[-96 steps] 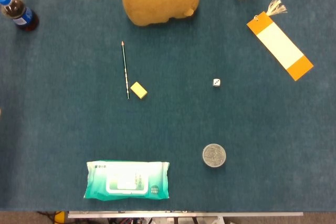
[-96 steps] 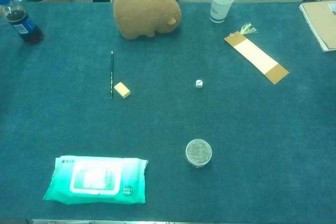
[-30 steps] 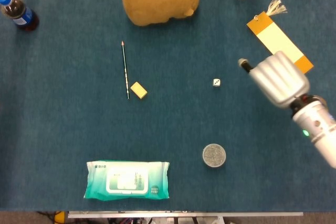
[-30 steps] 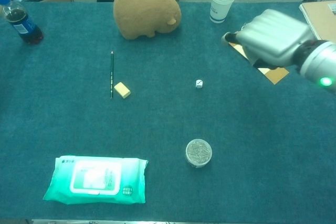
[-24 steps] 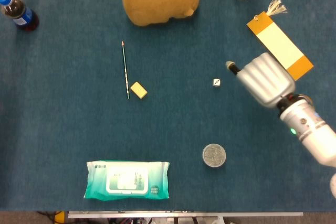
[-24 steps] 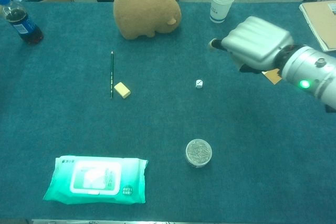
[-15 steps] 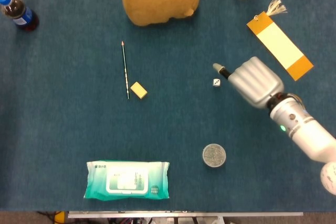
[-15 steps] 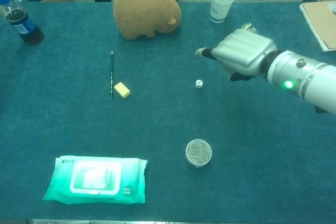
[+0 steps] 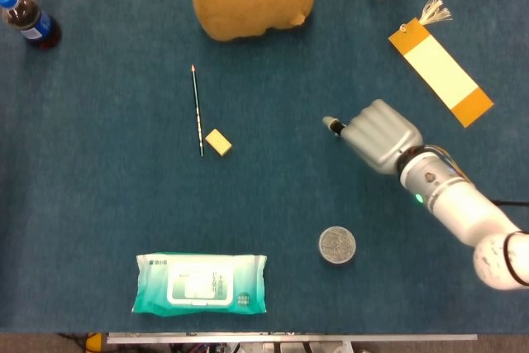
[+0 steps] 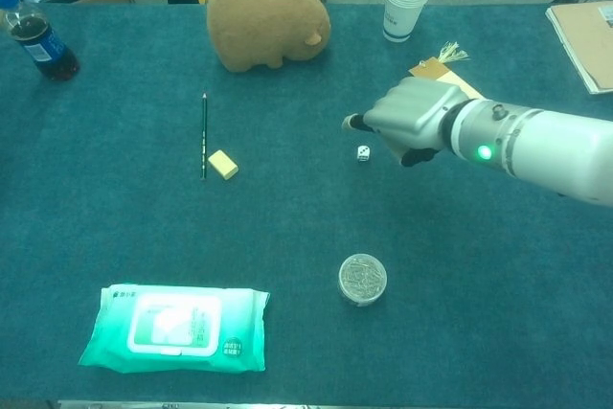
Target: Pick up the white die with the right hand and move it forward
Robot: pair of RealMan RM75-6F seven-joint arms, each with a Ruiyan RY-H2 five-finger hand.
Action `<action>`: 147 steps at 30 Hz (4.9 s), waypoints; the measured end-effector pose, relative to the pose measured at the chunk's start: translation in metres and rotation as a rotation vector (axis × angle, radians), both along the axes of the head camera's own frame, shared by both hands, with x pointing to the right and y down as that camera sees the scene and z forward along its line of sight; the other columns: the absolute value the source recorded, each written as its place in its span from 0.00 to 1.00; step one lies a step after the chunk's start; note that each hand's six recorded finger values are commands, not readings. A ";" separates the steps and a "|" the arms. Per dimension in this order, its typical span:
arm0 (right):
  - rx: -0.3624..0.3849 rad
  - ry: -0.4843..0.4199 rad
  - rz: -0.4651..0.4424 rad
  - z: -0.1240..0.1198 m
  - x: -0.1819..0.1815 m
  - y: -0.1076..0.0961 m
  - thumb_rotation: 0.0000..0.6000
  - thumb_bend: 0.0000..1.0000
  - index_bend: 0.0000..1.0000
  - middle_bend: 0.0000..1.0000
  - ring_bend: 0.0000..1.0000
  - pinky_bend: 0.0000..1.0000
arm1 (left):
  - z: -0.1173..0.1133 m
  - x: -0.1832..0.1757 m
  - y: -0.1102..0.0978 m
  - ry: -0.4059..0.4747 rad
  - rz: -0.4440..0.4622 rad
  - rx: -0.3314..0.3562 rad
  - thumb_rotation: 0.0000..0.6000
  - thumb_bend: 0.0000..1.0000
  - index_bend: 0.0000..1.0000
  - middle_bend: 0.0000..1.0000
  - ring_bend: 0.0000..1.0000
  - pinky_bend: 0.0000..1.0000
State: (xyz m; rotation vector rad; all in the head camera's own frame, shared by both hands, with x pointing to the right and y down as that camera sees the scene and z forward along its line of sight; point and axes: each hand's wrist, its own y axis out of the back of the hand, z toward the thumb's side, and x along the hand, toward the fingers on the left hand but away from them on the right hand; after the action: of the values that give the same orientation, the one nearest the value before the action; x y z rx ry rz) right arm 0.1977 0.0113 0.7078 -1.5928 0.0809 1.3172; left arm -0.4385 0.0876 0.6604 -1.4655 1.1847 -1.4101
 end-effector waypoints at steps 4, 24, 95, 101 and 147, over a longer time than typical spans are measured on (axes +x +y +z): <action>-0.018 0.033 -0.010 0.004 -0.005 0.001 1.00 1.00 0.10 1.00 1.00 1.00 | 0.001 -0.001 0.000 0.002 -0.003 -0.002 1.00 0.26 0.34 0.32 0.19 0.38; -0.025 0.126 -0.030 0.029 -0.008 -0.001 1.00 1.00 0.12 1.00 1.00 1.00 | 0.005 -0.007 0.003 0.007 -0.018 -0.012 1.00 0.26 0.34 0.32 0.19 0.38; -0.019 0.106 0.017 0.014 0.030 0.002 1.00 1.00 0.19 1.00 1.00 1.00 | 0.007 -0.012 0.003 0.021 -0.042 -0.013 1.00 0.26 0.34 0.32 0.19 0.38; -0.026 0.114 0.005 0.018 0.029 0.006 1.00 1.00 0.19 1.00 1.00 1.00 | 0.008 -0.011 0.002 0.020 -0.039 -0.016 1.00 0.26 0.34 0.32 0.19 0.38; -0.012 0.114 0.050 0.032 0.037 -0.010 1.00 1.00 0.22 1.00 1.00 1.00 | 0.012 -0.013 0.003 0.024 -0.047 -0.030 1.00 0.26 0.34 0.32 0.19 0.38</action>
State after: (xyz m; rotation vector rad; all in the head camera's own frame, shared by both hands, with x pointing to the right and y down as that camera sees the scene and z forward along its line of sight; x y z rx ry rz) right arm 0.2347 0.0014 0.7394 -1.5380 0.1202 1.4480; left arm -0.4517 0.0903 0.6728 -1.4877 1.2244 -1.4513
